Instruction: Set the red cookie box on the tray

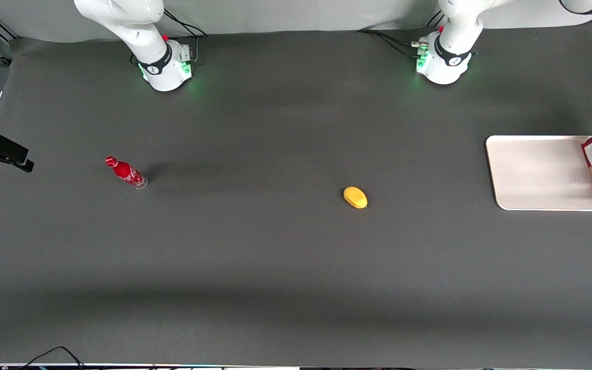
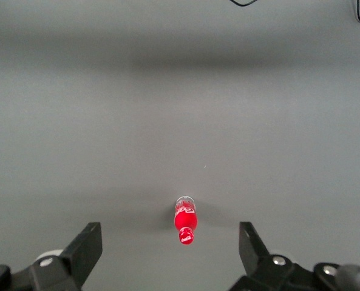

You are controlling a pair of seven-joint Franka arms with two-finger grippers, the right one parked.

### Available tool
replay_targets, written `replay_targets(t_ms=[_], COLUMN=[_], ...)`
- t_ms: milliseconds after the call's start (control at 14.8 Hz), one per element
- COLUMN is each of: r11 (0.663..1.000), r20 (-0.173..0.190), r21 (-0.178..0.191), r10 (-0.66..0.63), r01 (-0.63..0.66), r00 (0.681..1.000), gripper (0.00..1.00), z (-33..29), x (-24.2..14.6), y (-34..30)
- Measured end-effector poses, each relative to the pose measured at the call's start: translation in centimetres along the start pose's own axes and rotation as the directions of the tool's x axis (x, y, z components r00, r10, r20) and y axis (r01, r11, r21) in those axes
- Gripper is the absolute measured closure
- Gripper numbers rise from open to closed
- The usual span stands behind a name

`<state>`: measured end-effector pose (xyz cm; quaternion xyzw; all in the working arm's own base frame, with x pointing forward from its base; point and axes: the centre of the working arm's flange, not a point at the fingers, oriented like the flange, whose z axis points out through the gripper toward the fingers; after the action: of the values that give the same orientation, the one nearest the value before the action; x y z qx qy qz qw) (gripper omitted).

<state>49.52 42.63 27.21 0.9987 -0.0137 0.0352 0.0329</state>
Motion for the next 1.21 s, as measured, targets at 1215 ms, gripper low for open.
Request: replay_targets(t_ms=[1215], r11=[0.995], r20=[0.083], r21=[0.010], r10=[-0.101], r01=[0.100], r00=[0.991], gripper=[0.00], z=[-27.4], x=[10.0], y=[33.7])
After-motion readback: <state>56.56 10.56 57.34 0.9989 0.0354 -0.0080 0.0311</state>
